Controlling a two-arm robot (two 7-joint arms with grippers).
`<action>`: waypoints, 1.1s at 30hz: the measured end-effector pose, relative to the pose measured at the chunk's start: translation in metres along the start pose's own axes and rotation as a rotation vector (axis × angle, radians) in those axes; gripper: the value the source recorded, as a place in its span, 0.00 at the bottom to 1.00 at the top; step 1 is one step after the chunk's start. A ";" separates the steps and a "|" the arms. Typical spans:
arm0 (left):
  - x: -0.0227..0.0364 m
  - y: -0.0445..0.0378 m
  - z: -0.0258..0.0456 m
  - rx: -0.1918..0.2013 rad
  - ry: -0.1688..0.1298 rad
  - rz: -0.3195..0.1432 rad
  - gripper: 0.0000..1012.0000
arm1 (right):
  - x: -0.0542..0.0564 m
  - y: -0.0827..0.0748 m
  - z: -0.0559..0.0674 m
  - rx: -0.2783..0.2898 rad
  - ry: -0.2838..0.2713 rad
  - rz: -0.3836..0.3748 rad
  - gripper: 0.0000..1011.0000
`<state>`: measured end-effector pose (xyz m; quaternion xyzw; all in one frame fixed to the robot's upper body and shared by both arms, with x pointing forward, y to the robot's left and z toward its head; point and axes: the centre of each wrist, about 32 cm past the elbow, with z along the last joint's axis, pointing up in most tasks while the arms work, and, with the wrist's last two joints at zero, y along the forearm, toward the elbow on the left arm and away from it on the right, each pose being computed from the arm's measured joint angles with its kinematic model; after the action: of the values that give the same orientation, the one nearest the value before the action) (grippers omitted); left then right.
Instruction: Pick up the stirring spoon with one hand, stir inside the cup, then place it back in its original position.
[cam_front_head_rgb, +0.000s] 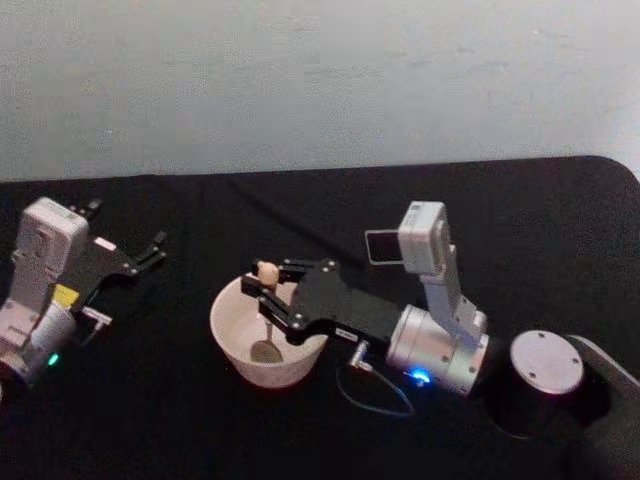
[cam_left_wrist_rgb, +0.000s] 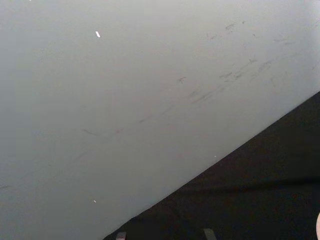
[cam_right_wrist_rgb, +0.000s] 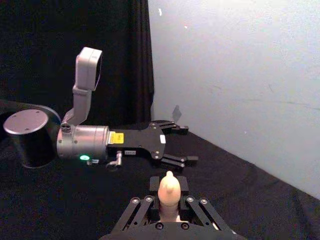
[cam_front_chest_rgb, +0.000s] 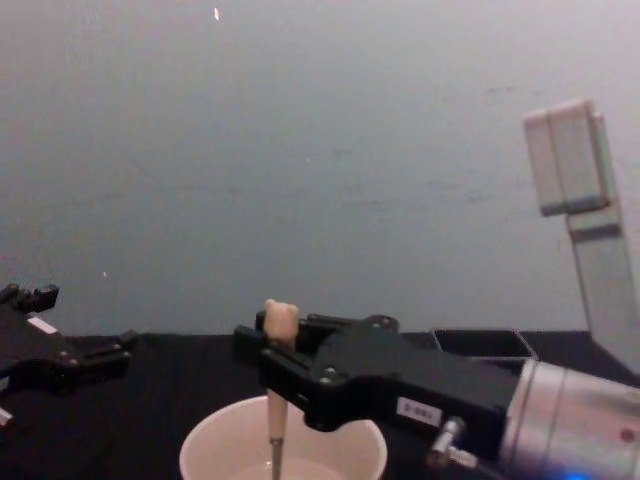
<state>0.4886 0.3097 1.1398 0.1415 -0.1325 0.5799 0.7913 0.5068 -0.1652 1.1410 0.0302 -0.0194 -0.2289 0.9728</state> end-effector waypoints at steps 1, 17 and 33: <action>0.0000 0.0000 0.0000 0.000 0.000 0.000 0.99 | 0.001 0.004 0.000 0.002 -0.005 -0.001 0.21; 0.0000 0.0000 0.0000 0.000 0.000 0.000 0.99 | 0.021 0.023 0.002 0.019 -0.045 -0.103 0.21; 0.0000 0.0000 0.0000 0.000 0.000 0.000 0.99 | 0.024 0.012 0.001 0.009 -0.049 -0.134 0.21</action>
<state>0.4886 0.3096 1.1398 0.1415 -0.1324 0.5799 0.7913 0.5339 -0.1655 1.1438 0.0305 -0.0420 -0.2939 0.9544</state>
